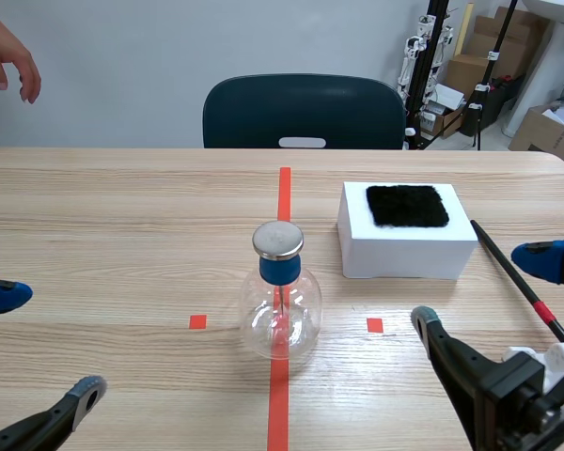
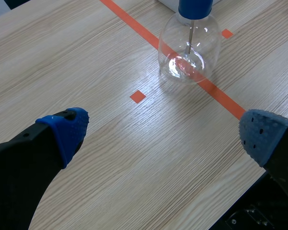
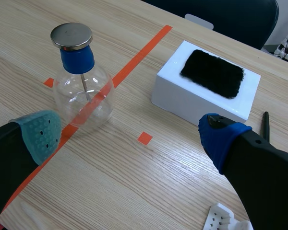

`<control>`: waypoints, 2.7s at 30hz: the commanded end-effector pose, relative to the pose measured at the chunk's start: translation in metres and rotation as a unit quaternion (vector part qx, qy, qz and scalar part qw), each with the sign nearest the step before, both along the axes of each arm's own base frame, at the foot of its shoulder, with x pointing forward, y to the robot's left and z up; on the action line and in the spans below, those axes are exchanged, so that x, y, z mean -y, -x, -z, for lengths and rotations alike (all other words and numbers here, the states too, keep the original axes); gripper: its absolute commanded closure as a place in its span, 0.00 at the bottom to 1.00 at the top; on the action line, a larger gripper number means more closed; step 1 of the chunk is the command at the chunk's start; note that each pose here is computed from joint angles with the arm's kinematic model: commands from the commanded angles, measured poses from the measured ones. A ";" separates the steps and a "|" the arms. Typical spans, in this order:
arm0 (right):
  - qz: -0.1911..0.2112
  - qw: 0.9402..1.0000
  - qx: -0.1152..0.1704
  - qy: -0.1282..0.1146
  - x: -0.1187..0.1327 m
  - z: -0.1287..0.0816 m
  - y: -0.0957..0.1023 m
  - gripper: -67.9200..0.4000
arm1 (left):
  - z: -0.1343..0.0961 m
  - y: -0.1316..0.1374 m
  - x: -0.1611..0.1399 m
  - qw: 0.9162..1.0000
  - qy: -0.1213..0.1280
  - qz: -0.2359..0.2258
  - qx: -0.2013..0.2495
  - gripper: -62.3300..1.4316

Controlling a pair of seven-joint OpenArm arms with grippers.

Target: Do the electroscope experiment. pick up the black charging rod

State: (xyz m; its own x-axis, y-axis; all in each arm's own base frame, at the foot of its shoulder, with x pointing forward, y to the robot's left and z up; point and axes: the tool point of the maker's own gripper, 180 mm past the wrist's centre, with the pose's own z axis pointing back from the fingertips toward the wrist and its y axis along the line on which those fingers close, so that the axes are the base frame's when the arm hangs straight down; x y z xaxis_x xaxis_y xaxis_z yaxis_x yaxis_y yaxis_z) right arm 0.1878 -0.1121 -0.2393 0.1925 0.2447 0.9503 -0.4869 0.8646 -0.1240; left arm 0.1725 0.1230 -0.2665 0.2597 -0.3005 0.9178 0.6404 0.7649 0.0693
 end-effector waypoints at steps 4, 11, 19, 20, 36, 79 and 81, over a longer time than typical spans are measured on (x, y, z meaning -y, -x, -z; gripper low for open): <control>0.000 1.000 0.020 -0.007 -0.002 -0.010 -0.005 0.14 | -0.005 -0.001 0.003 1.000 0.011 0.000 0.007 0.00; 0.000 1.000 0.020 -0.007 -0.002 -0.010 -0.005 0.14 | -0.005 -0.001 0.003 1.000 0.011 0.000 0.007 0.00; 0.000 1.000 0.021 -0.007 -0.002 -0.011 -0.005 0.14 | -0.005 -0.001 0.003 1.000 0.011 0.000 0.007 0.00; 0.000 1.000 0.021 -0.007 -0.002 -0.011 -0.005 0.14 | -0.005 -0.001 0.003 1.000 0.011 0.000 0.007 0.00; 0.001 1.000 0.015 -0.003 -0.001 -0.008 -0.005 0.14 | -0.005 -0.001 0.003 1.000 0.011 0.000 0.007 0.00; 0.179 0.936 -0.275 0.125 0.108 0.046 -0.078 0.14 | 0.029 -0.007 -0.047 0.978 0.145 -0.010 0.152 0.00; 0.192 0.932 -0.280 0.126 0.116 0.043 -0.087 0.14 | 0.029 -0.007 -0.047 0.975 0.154 0.000 0.158 0.00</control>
State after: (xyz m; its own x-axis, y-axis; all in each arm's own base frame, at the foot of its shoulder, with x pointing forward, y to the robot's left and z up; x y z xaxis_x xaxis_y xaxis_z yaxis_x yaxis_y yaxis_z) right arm 0.2649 -0.2273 -0.2938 0.7828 0.2545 0.5679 -0.2023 0.9670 -0.1546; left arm 0.1755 0.1715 -0.3068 -0.0068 -0.0191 0.9998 0.6154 0.7880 0.0192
